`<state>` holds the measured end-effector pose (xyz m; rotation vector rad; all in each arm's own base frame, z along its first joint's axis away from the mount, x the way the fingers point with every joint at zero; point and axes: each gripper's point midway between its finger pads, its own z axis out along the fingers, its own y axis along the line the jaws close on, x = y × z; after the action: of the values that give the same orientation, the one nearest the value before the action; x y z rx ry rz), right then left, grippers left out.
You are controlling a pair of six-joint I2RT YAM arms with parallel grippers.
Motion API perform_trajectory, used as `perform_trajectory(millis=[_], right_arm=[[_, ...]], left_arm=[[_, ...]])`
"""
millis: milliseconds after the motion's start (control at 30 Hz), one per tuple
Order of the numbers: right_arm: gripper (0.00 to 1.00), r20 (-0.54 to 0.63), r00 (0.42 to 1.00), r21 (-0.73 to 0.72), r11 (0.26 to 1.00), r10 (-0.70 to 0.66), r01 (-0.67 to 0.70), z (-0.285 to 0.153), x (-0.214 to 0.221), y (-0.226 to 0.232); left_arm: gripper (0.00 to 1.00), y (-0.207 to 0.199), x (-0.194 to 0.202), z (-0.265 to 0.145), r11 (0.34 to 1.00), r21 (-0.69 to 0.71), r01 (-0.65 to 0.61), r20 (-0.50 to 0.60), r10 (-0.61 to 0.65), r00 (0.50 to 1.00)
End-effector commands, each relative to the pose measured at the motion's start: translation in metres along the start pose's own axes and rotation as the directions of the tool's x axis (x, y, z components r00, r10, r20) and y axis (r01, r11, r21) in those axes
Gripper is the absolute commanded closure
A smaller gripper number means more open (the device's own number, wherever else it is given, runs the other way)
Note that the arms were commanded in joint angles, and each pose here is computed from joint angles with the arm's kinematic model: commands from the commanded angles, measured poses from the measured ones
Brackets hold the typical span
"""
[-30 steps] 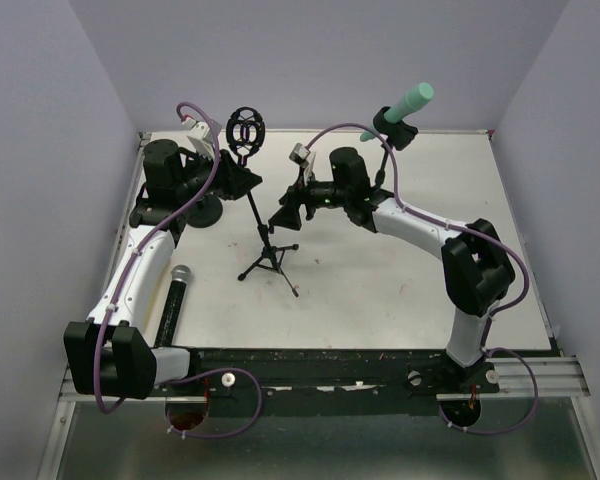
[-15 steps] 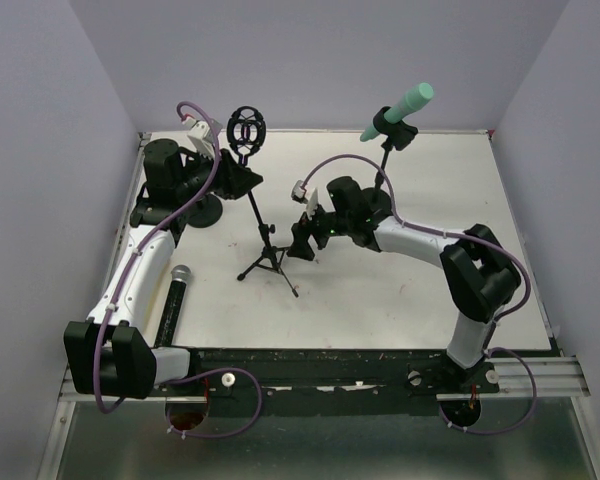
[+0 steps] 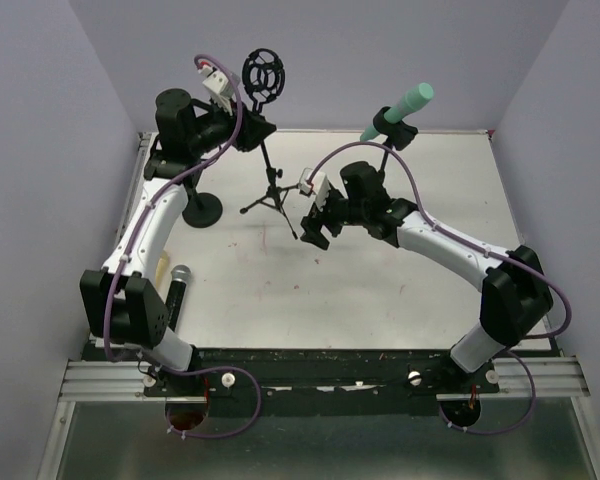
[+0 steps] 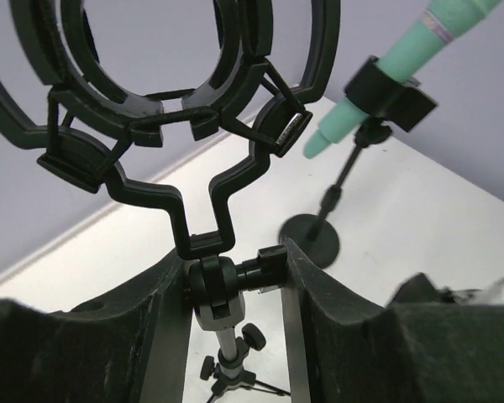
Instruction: Remove the microphone from the stand
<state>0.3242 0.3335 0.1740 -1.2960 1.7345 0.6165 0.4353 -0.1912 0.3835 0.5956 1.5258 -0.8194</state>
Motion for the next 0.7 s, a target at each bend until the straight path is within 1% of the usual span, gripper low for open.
perform_trajectory(millis=[0, 133, 300, 333, 467, 500, 533, 667], right_arm=[[0.08, -0.053, 0.996, 0.07, 0.994, -0.078, 0.081, -0.025, -0.004, -0.012], [0.07, -0.048, 0.995, 0.092, 0.992, -0.082, 0.086, -0.032, -0.005, -0.013], [0.06, -0.045, 0.994, 0.105, 0.989, -0.098, 0.102, -0.033, -0.007, -0.017], [0.06, -0.045, 0.994, 0.103, 0.989, -0.099, 0.103, -0.033, -0.007, -0.017], [0.06, -0.04, 0.994, 0.087, 0.991, -0.099, 0.102, -0.029, -0.008, -0.016], [0.06, -0.038, 0.994, 0.087, 0.991, -0.099, 0.102, -0.029, -0.009, -0.016], [0.06, -0.039, 0.994, 0.084, 0.991, -0.1, 0.103, -0.028, -0.009, -0.016], [0.06, -0.038, 0.994, 0.085, 0.991, -0.102, 0.105, -0.031, -0.013, -0.017]], left_arm=[[1.0, 0.027, -0.039, 0.029, 0.975, -0.043, -0.22, 0.077, 0.223, 0.972], [1.0, 0.053, -0.02, 0.05, 0.964, -0.059, -0.259, 0.016, 0.26, 0.966], [1.0, 0.072, 0.017, 0.056, 0.969, -0.093, -0.229, -0.057, 0.224, 0.973], [0.98, 0.074, 0.022, 0.056, 0.968, -0.098, -0.23, -0.068, 0.224, 0.972], [0.56, 0.076, 0.039, 0.05, 0.969, -0.115, -0.219, -0.116, 0.206, 0.972], [0.41, 0.079, 0.044, 0.048, 0.967, -0.135, -0.214, -0.13, 0.197, 0.972], [0.02, 0.081, 0.044, 0.044, 0.964, -0.164, -0.211, -0.137, 0.19, 0.972], [0.01, 0.077, 0.049, 0.023, 0.954, -0.221, -0.201, -0.171, 0.164, 0.971]])
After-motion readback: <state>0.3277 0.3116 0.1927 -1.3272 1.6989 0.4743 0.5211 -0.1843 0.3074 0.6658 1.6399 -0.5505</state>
